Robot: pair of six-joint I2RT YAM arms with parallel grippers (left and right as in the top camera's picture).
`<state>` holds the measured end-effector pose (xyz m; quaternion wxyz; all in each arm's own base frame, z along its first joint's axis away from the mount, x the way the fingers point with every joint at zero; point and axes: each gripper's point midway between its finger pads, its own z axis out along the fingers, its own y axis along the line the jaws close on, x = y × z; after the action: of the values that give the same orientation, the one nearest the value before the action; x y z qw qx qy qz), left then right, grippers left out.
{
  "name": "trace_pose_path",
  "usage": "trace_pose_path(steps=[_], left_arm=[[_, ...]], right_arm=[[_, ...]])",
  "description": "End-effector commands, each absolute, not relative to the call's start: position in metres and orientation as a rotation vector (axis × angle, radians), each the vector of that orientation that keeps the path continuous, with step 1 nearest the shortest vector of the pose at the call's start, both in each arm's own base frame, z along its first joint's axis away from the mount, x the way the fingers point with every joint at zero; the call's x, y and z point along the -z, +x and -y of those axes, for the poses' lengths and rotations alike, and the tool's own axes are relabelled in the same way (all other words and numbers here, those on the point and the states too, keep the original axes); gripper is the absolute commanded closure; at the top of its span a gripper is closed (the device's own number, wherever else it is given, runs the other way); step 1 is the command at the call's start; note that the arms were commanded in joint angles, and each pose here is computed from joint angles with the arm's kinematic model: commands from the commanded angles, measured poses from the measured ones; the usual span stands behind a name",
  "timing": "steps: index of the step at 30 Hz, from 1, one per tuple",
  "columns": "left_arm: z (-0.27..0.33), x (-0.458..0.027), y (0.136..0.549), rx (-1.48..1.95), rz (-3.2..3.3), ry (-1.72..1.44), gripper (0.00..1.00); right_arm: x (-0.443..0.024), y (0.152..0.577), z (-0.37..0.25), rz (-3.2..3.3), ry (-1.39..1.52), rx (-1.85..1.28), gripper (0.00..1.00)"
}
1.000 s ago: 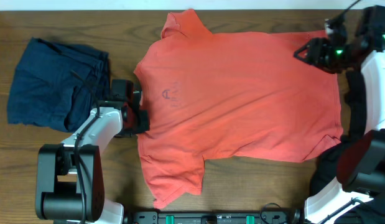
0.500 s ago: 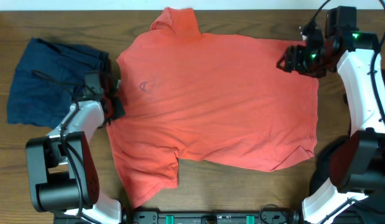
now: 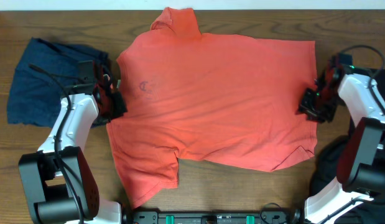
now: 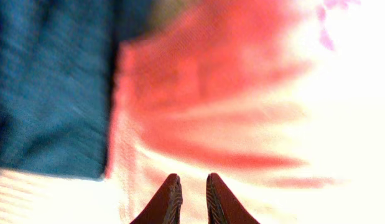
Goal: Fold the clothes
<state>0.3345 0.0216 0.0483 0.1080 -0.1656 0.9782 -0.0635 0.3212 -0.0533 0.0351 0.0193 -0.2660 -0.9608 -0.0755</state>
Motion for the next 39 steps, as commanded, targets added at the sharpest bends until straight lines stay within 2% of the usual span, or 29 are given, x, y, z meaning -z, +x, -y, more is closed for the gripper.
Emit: trace_pose_path(steps=[1, 3, 5, 9, 11, 14, 17, 21, 23, 25, 26, 28, 30, 33, 37, 39], left_arm=[[0.002, -0.051, 0.330, 0.327, -2.897, -0.394, 0.83], [0.008, -0.044, 0.324, 0.330, -2.921, -0.375, 0.83], [0.014, -0.040, 0.320, 0.333, -2.940, -0.333, 0.83], [0.029, -0.039, 0.320, 0.329, -2.949, -0.171, 0.83], [0.035, -0.040, 0.322, 0.329, -2.938, -0.125, 0.79], [0.040, -0.041, 0.327, 0.331, -2.920, -0.098, 0.78], [0.041, -0.041, 0.330, 0.331, -2.908, -0.092, 0.78], [0.041, -0.042, 0.333, 0.330, -2.893, -0.089, 0.75], [0.041, -0.043, 0.335, 0.330, -2.884, -0.087, 0.73], [0.041, -0.044, 0.339, 0.330, -2.866, -0.084, 0.66], [0.041, -0.045, 0.342, 0.329, -2.854, -0.082, 0.61], [0.041, -0.046, 0.347, 0.329, -2.833, -0.078, 0.51], [0.041, -0.048, 0.352, 0.328, -2.814, -0.074, 0.48], [0.041, -0.049, 0.355, 0.328, -2.801, -0.072, 0.48], [0.041, -0.049, 0.357, 0.328, -2.791, -0.070, 0.51], [0.041, -0.049, 0.357, 0.328, -2.792, -0.071, 0.55]], right_arm=[[-0.029, 0.307, 0.083, 2.900, -1.023, 0.185, 0.67], [-0.026, 0.308, 0.094, 2.901, -1.090, 0.221, 0.69], [-0.023, 0.319, 0.095, 2.926, -1.132, 0.342, 0.76], [-0.016, 0.343, 0.079, 3.030, -1.077, 0.563, 0.85], [-0.009, 0.353, 0.071, 3.091, -1.041, 0.598, 0.90], [0.003, 0.362, 0.062, 3.167, -1.014, 0.595, 0.94], [0.019, 0.362, 0.074, 3.167, -1.204, 0.404, 0.99], [0.025, 0.375, 0.102, 3.163, -1.510, 0.235, 0.99], [0.019, 0.401, 0.108, 3.247, -1.564, 0.310, 0.99], [0.004, 0.427, 0.104, 3.344, -1.553, 0.467, 0.97], [-0.006, 0.439, 0.101, 3.406, -1.503, 0.549, 0.95], [-0.027, 0.456, 0.092, 3.519, -1.330, 0.677, 0.80], [-0.047, 0.463, 0.084, 3.595, -1.152, 0.752, 0.74], [-0.080, 0.453, 0.072, 3.629, -0.948, 0.847, 0.64], [-0.109, 0.420, 0.073, 3.576, -0.990, 0.797, 0.63], [-0.115, 0.394, 0.079, 3.495, -1.098, 0.717, 0.70]])
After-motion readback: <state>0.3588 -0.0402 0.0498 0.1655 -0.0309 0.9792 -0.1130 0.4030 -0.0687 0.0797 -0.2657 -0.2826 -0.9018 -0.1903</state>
